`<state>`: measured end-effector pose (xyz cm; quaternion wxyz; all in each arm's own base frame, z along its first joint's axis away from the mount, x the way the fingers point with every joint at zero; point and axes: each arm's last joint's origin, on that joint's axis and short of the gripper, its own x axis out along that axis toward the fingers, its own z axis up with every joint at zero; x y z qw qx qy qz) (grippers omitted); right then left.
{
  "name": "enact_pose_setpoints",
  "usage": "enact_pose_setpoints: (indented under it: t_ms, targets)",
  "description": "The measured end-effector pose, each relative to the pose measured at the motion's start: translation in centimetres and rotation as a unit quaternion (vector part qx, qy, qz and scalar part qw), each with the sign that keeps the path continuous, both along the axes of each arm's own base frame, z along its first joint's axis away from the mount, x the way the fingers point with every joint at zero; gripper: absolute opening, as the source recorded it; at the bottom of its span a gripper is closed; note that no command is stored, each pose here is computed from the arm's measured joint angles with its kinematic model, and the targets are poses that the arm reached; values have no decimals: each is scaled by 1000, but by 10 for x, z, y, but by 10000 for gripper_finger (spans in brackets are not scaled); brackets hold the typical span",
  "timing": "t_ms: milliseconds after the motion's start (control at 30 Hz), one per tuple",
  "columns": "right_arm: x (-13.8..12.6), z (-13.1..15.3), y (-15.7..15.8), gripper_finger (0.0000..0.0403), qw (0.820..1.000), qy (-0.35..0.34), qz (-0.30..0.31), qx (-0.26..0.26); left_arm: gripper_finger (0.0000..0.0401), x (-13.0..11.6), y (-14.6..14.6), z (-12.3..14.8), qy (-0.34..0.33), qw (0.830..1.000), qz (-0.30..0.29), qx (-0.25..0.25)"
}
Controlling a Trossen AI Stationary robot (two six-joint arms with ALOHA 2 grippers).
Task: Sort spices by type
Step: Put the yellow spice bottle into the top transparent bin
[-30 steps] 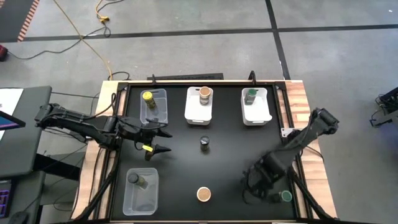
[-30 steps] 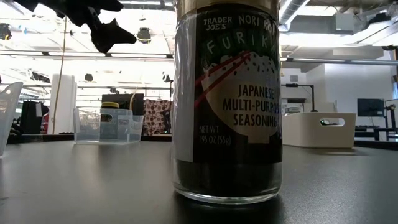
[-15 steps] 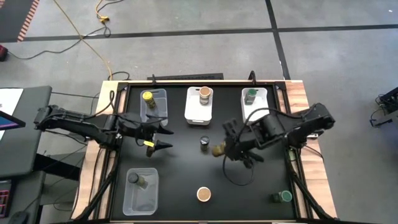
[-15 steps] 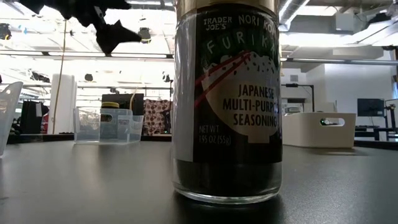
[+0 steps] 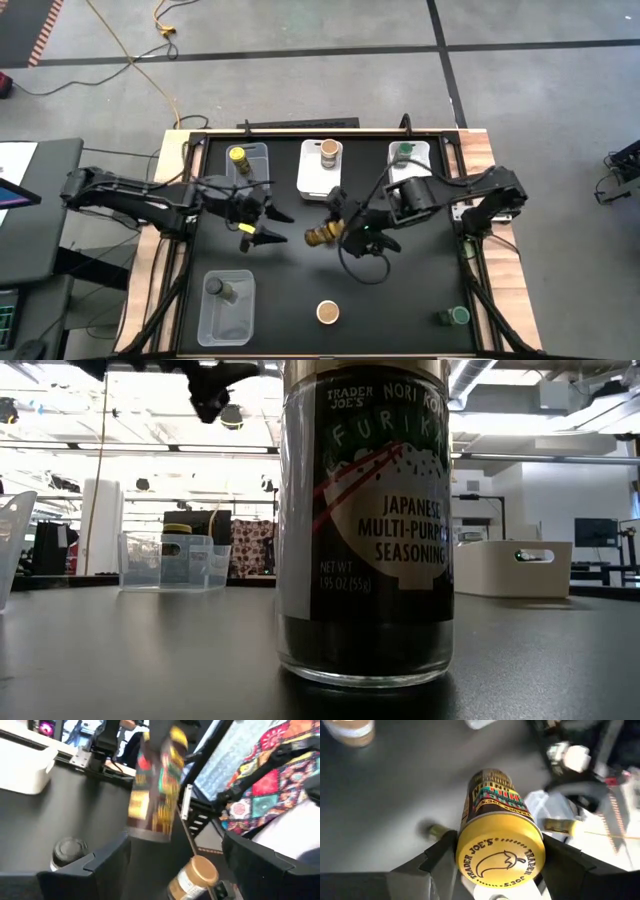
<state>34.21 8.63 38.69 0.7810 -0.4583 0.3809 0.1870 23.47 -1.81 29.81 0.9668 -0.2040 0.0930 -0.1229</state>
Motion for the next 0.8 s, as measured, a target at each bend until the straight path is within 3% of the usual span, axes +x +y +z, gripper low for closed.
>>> enact_pose_setpoints:
  t_ms: [167, 333, 433, 800]
  targets:
    - [8, -11, 5, 263, 999, 19, 27, -11, 294, 29, 4, 8, 17, 999, -10, 30]
    - [6, -7, 4, 263, 999, 13, 42, -21, 294, 56, 6, 6, 92, 994, -36, 55]
    - [4, -6, 4, 264, 998, 14, 50, -28, 294, 73, 5, 11, 90, 992, -54, 72]
    - [-1, -5, 3, 264, 994, 30, 88, -58, 293, 119, 2, -5, 139, 984, -105, 43]
